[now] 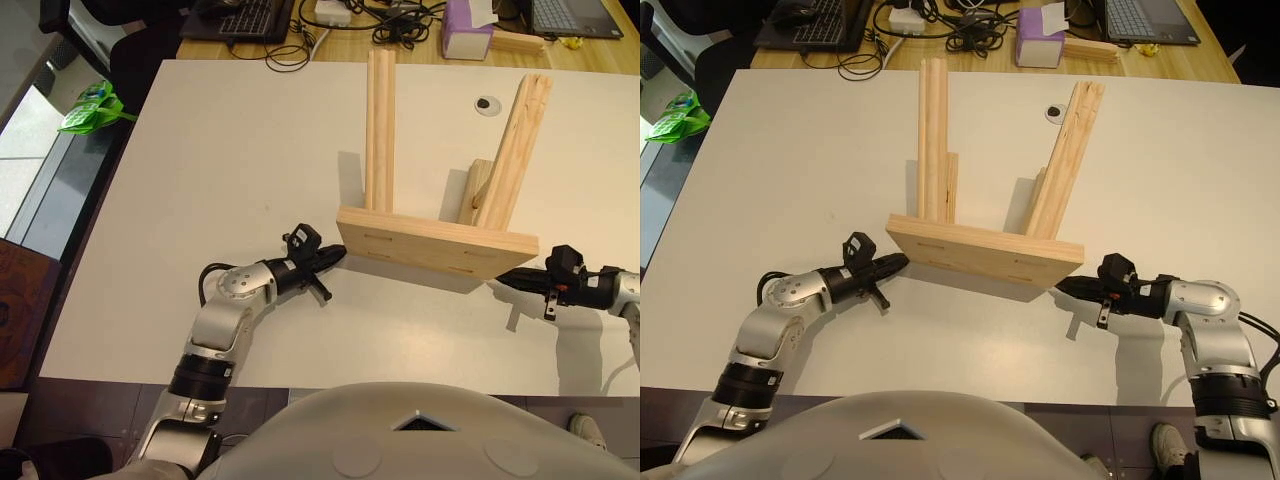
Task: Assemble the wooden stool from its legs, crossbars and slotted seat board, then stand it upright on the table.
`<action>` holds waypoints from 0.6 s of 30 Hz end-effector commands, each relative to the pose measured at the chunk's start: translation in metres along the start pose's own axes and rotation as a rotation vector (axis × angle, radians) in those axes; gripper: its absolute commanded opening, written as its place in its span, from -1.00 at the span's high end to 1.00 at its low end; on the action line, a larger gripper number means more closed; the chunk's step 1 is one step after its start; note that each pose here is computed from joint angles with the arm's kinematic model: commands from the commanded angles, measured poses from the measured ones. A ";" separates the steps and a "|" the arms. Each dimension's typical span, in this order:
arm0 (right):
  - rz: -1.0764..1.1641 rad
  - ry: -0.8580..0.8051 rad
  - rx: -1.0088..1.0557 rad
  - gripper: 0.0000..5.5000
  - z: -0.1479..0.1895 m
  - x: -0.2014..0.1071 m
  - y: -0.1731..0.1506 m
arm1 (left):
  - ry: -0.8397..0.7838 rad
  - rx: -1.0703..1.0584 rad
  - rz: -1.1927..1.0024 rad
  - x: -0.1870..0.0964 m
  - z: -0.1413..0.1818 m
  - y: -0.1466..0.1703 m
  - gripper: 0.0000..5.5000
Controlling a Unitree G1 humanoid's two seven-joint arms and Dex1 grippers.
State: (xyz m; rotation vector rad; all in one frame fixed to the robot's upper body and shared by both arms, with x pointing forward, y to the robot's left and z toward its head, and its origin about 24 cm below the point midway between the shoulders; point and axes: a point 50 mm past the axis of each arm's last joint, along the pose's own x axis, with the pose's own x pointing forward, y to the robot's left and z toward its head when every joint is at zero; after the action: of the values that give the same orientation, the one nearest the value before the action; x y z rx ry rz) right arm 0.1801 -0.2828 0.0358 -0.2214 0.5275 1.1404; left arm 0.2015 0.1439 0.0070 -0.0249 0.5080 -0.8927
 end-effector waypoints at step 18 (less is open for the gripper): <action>0.137 -0.085 -0.006 1.00 0.045 -0.015 0.027 | -0.031 0.097 -0.235 -0.043 0.045 -0.036 0.99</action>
State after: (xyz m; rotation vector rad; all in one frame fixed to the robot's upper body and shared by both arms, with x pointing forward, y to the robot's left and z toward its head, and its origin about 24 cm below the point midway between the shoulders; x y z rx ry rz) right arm 0.1609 -0.2751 0.0738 -0.1646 0.5484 1.2134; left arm 0.1772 0.1623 0.0536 0.0542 0.5239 -0.9962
